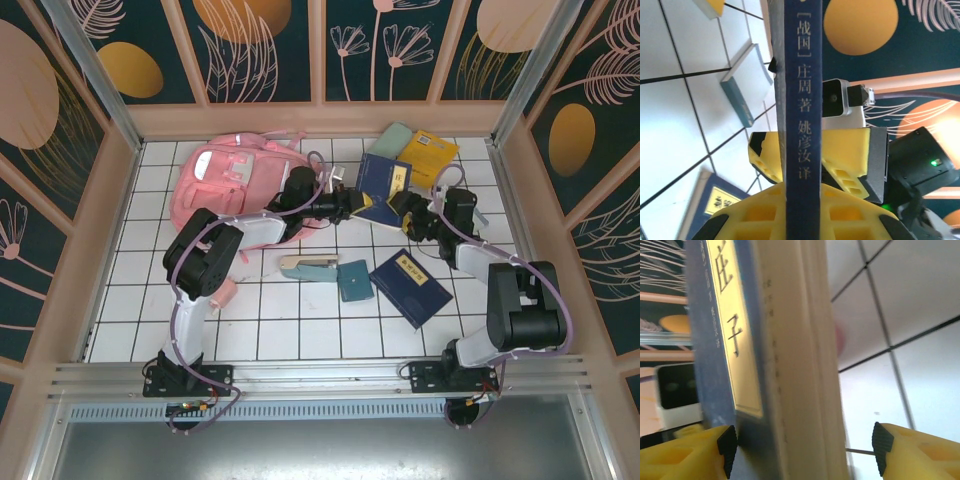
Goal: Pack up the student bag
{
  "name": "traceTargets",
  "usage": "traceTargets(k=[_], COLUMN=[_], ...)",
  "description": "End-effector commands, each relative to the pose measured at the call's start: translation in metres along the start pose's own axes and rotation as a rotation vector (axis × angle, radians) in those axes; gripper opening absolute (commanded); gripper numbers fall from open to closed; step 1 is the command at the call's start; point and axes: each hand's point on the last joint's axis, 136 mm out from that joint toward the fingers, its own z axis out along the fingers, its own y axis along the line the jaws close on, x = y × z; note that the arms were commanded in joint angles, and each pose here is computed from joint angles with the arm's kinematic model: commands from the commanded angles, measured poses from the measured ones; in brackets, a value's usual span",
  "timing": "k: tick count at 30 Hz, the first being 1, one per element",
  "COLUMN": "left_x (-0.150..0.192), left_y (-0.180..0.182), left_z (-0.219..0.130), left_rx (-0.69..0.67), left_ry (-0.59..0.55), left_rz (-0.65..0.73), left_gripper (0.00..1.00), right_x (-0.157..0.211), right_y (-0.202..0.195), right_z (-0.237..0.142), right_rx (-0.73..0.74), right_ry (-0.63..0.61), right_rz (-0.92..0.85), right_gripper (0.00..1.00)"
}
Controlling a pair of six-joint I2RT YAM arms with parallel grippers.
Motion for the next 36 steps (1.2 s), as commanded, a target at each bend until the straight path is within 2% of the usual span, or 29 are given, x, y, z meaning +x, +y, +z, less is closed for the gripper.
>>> traceTargets(k=[1, 2, 4, 6, 9, 10, 13, 16, 22, 26, 30, 33, 36], left_x=[0.001, 0.002, 0.004, 0.003, 0.003, 0.003, -0.004, -0.019, -0.059, -0.087, -0.096, -0.098, -0.095], left_y=[-0.051, -0.052, -0.052, -0.048, -0.041, -0.038, -0.024, -0.006, 0.034, 0.074, 0.109, 0.127, 0.140], left_z=[-0.011, -0.012, -0.012, -0.013, -0.013, -0.013, -0.016, -0.029, -0.076, -0.123, -0.147, -0.153, -0.152], left_rx=[0.147, 0.154, 0.155, 0.132, 0.082, 0.060, -0.058, -0.236, -0.599, -0.981, -1.232, -1.319, -1.337], left_ry=[0.010, 0.011, 0.017, 0.014, 0.016, 0.015, 0.006, -0.032, -0.143, -0.237, -0.191, -0.155, -0.121], left_rz=[0.058, 0.054, 0.049, 0.054, 0.068, 0.076, 0.122, 0.200, 0.309, 0.396, 0.444, 0.464, 0.470], left_gripper=[0.00, 0.00, 0.00, 0.00, 0.00, 0.00, 0.30, 0.38, 0.42, 0.46, 0.51, 0.51, 0.53], right_x=[0.000, 0.000, -0.001, -0.005, -0.006, -0.007, -0.010, -0.012, -0.014, -0.013, -0.010, -0.009, -0.007], right_y=[0.042, 0.045, 0.048, 0.047, 0.048, 0.048, 0.044, 0.042, 0.039, 0.039, 0.039, 0.038, 0.038], right_z=[-0.008, -0.009, -0.011, -0.013, -0.015, -0.015, -0.017, -0.020, -0.026, -0.030, -0.031, -0.030, -0.029], right_rx=[-0.205, -0.225, -0.253, -0.252, -0.239, -0.226, -0.175, -0.139, -0.078, -0.054, -0.043, -0.042, -0.041], right_ry=[0.043, 0.051, 0.053, 0.036, 0.030, 0.029, 0.012, -0.004, -0.036, -0.051, -0.049, -0.046, -0.042], right_rz=[-0.038, -0.037, -0.031, -0.026, -0.039, -0.046, -0.066, -0.085, -0.120, -0.138, -0.145, -0.145, -0.142], right_gripper=[0.74, 0.72, 0.59, 0.42, 0.07, 0.00, 0.00, 0.00, 0.00, 0.00, 0.00, 0.00, 0.00])
